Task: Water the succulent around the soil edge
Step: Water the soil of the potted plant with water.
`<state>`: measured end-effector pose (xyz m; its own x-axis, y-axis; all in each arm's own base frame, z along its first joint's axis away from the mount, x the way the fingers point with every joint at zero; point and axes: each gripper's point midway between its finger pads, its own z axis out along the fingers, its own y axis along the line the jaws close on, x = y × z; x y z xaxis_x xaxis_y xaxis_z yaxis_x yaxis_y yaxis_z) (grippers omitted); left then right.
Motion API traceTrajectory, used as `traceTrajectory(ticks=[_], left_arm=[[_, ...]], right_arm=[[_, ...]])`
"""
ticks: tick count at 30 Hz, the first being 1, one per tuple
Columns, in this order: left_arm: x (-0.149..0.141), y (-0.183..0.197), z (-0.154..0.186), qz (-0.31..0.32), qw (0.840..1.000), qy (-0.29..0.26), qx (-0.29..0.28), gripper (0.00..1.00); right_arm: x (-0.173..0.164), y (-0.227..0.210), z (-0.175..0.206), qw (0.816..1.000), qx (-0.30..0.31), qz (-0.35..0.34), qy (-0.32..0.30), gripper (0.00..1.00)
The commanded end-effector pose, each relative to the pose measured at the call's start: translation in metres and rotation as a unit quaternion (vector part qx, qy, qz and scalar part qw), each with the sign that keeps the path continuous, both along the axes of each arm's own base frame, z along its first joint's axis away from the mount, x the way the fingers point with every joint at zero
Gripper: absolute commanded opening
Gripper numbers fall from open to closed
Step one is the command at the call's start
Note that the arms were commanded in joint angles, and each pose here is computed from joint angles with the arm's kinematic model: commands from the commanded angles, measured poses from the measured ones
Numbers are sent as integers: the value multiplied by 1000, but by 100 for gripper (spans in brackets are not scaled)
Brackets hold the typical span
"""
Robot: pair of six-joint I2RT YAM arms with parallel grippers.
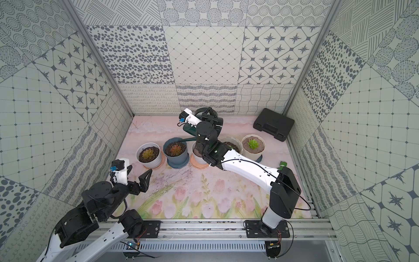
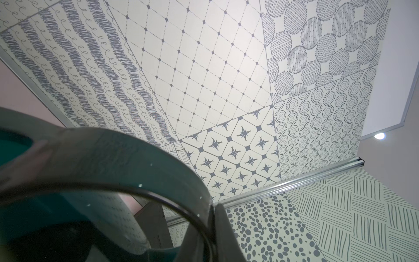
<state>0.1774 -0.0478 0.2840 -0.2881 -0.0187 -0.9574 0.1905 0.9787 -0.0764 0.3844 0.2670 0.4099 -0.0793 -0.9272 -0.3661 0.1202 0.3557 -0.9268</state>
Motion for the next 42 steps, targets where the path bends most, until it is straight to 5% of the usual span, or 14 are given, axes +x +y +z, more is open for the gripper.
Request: traceTrajectory(ticks=[1,42], left_arm=[[1,-2,1,-3,1000,-2,-3,99],[2,-3,1,-2,1000,1,-5,99]], right_arm=[[-15,-24,38,997,66,-9,-45,0],[-69,-14,29,998,41,42,-17,0]])
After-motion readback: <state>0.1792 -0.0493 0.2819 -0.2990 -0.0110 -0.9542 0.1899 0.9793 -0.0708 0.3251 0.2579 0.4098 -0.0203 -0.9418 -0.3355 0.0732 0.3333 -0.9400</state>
